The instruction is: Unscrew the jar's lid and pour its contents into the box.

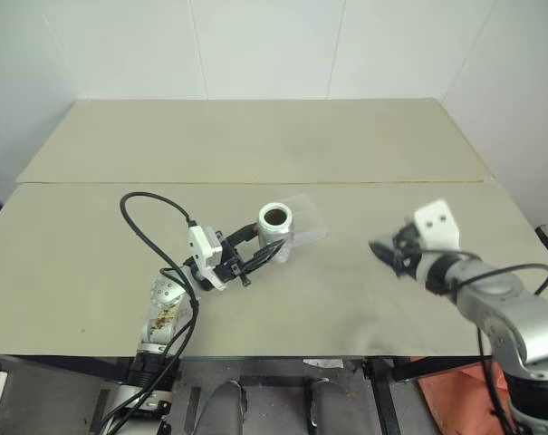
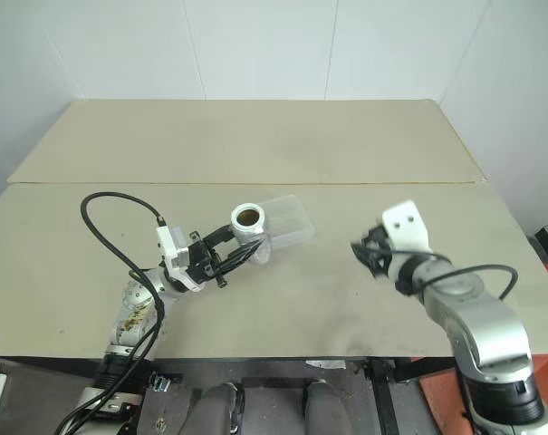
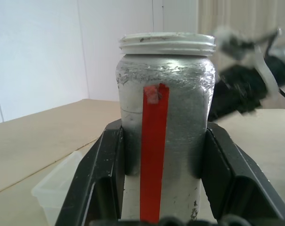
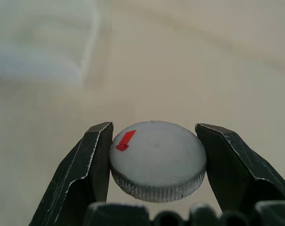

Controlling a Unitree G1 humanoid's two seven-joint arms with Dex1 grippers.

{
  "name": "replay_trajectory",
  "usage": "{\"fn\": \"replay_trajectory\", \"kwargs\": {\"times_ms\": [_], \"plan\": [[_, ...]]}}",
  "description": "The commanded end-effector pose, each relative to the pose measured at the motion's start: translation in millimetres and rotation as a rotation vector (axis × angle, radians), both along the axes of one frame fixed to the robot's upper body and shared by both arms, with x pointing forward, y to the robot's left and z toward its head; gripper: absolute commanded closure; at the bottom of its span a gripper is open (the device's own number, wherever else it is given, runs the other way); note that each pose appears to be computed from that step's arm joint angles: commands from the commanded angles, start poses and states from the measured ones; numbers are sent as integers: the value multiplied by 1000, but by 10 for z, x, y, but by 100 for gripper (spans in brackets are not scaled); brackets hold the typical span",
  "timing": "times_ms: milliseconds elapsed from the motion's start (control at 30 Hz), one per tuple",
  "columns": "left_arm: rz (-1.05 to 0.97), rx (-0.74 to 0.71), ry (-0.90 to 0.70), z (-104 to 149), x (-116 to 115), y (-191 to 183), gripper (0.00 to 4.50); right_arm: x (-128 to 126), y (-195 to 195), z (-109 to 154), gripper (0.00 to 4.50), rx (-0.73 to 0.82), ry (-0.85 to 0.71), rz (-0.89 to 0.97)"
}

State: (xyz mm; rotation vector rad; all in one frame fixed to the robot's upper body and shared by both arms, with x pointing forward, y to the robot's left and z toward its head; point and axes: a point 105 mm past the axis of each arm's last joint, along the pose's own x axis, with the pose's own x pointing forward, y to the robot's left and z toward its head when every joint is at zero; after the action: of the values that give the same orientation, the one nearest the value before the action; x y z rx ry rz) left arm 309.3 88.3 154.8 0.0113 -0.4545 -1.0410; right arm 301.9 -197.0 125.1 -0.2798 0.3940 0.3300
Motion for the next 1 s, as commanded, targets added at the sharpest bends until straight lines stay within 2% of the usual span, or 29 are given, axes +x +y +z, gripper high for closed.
{"fn": "replay_trajectory", "kwargs": {"times_ms": [33, 167, 233, 267, 367, 467, 600, 700, 900, 933, 1000], "plan": [[-1, -12, -54, 143, 18, 14, 262, -102, 81, -143, 176, -10, 76, 37], [13, -9, -62, 168, 49, 51, 262, -186, 91, -333, 176, 22, 155, 41], [23, -4, -67, 176, 55, 77, 262, -226, 100, -356, 105, 33, 166, 51], [26, -2, -68, 178, 56, 86, 262, -234, 100, -356, 92, 37, 166, 51], [44, 7, -68, 184, 72, 130, 262, -219, 116, -254, 4, 44, 134, 61], [63, 21, -66, 186, 102, 165, 262, -187, 146, -56, 1, 57, 66, 86], [109, 65, -59, 250, 227, 247, 262, -163, 289, 475, 1, 73, -118, 187], [165, 114, -60, 307, 376, 316, 262, -161, 336, 744, 1, 124, -194, 209], [242, 287, -95, 295, 683, 339, 262, -161, 421, 835, 1, 50, -222, 255], [286, 328, -125, 333, 782, 332, 262, -159, 430, 839, 1, 55, -227, 254], [381, 482, -288, 447, 956, 277, 262, -149, 443, 834, 1, 59, -232, 248]]}}
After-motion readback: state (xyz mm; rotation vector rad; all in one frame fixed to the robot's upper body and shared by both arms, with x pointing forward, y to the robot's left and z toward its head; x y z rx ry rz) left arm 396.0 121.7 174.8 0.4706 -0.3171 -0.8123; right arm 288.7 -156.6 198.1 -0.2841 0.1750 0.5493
